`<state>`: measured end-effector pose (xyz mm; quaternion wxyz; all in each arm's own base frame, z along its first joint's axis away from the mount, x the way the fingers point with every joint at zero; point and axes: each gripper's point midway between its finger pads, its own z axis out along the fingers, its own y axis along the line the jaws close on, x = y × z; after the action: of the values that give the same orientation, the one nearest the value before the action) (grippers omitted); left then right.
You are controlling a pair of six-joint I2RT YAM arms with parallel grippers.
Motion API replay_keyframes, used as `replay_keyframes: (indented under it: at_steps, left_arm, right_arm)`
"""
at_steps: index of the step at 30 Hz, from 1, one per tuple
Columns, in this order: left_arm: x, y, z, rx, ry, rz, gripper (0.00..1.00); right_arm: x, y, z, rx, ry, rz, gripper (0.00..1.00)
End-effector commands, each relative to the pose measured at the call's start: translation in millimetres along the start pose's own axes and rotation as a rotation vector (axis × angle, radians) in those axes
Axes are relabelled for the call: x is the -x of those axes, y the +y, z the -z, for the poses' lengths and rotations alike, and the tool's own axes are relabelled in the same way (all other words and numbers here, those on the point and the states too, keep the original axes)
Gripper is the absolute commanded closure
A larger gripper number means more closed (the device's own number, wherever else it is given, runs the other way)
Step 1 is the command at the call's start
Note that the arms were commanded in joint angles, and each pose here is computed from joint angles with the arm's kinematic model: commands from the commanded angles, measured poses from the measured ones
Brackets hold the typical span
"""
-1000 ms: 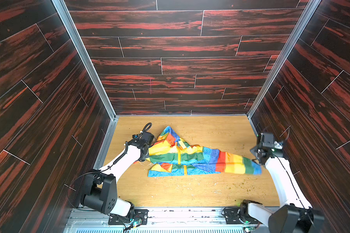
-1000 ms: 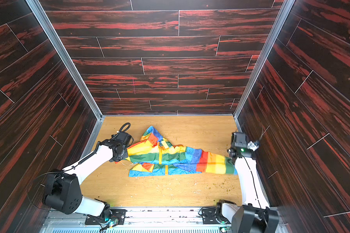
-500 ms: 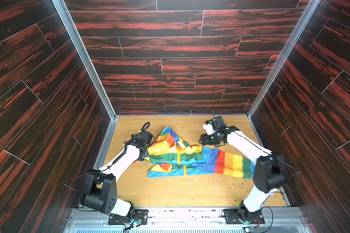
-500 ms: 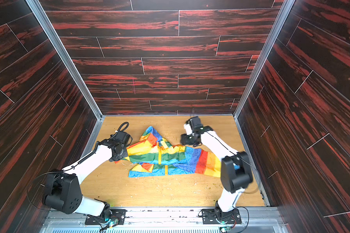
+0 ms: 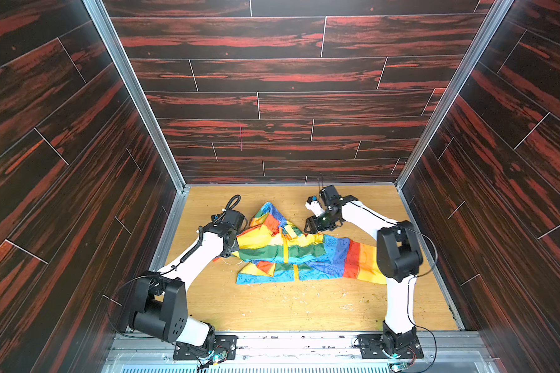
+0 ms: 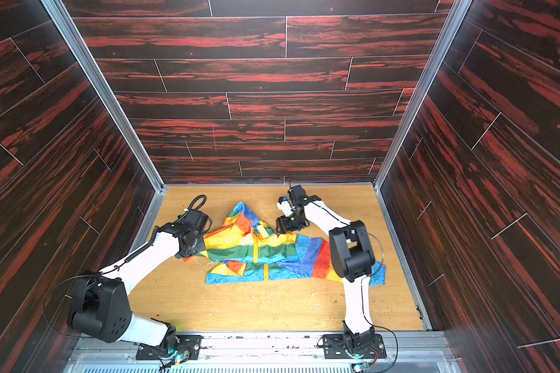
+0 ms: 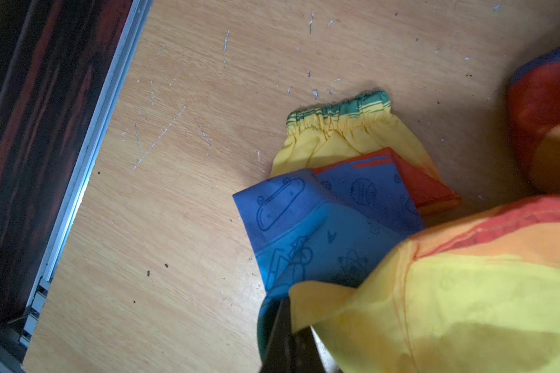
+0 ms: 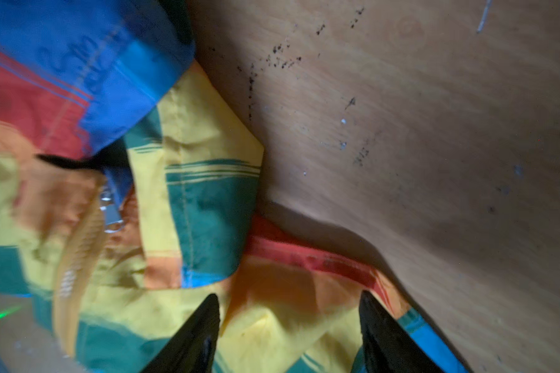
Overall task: Unzip the jacket
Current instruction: Flatten out the jacket at the center of the board.
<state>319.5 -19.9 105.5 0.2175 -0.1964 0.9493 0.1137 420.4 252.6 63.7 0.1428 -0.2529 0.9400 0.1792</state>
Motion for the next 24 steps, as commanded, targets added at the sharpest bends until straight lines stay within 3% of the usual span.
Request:
replay_keyframes:
  at_steps: [1,10,14,19,24]
  left_arm:
    - [3.6,0.4,3.7,-0.008,-0.003,0.007,1.00]
    - [3.6,-3.4,2.8,-0.019,0.006,-0.002,1.00]
    - [4.1,-6.3,2.6,-0.032,0.009,-0.003,1.00]
    - [3.8,-8.9,2.1,-0.043,0.015,-0.006,1.00]
    - [5.4,-9.5,3.1,-0.044,0.014,-0.009,1.00]
  right_arm:
    - [-14.9,-11.8,-23.2,-0.068,0.088,0.044,0.31]
    - [-21.2,-0.4,-40.1,0.017,0.153,0.058,0.35]
    - [-25.4,9.6,-42.5,0.079,0.166,0.049,0.28]
    - [-30.3,-5.1,-49.6,-0.005,0.196,0.041,0.25]
    - [-40.5,-14.7,-60.2,-0.078,0.240,0.056,0.35]
